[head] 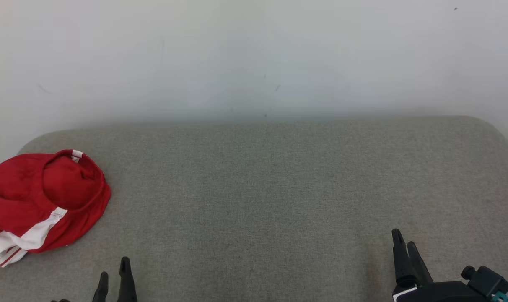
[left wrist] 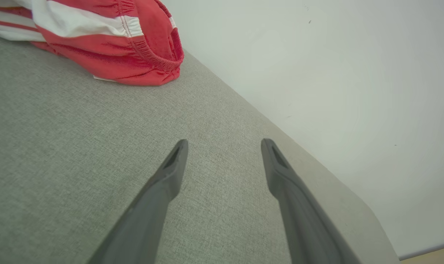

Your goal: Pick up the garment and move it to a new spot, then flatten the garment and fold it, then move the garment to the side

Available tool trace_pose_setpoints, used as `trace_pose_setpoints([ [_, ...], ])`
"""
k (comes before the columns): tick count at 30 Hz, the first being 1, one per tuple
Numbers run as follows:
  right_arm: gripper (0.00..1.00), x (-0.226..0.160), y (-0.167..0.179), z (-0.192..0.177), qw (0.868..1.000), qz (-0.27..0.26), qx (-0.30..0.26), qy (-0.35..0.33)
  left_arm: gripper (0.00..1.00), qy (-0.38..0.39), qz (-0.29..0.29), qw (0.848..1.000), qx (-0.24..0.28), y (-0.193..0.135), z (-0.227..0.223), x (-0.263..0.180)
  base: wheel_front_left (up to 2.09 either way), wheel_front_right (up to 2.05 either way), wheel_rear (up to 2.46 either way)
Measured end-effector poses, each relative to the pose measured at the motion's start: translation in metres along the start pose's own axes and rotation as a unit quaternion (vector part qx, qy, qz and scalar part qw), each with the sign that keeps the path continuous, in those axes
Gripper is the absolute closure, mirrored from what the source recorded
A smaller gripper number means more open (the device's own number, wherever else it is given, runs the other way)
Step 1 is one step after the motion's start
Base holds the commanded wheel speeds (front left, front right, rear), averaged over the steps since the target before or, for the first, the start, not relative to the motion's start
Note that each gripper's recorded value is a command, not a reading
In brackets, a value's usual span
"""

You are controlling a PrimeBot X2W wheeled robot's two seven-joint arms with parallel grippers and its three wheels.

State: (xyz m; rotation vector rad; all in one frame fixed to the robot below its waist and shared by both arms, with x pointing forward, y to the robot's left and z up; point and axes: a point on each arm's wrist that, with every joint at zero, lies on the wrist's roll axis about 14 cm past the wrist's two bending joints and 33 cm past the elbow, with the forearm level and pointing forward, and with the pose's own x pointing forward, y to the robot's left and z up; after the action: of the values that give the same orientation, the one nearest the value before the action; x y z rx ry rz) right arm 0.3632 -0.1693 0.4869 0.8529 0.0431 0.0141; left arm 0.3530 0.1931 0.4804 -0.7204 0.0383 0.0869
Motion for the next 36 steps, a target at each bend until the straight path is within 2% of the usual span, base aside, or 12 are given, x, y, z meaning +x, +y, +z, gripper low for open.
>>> trace_pose_setpoints([
  [16,0.0,-0.003,0.001,-0.008,0.994,0.012,-0.108,0.01,0.0,-0.014,-0.036,0.992,0.121,-0.016,0.004,-0.004,0.0,0.0,0.0],
  [25,0.0,-0.005,0.0,-0.006,0.981,0.023,-0.19,0.014,0.0,-0.018,-0.053,0.982,0.179,-0.021,0.002,-0.006,0.0,0.0,0.0],
  [36,0.0,-0.011,0.004,-0.01,0.965,0.038,-0.259,0.031,0.0,-0.018,-0.069,0.971,0.228,-0.025,-0.003,-0.01,0.0,0.0,0.0],
])
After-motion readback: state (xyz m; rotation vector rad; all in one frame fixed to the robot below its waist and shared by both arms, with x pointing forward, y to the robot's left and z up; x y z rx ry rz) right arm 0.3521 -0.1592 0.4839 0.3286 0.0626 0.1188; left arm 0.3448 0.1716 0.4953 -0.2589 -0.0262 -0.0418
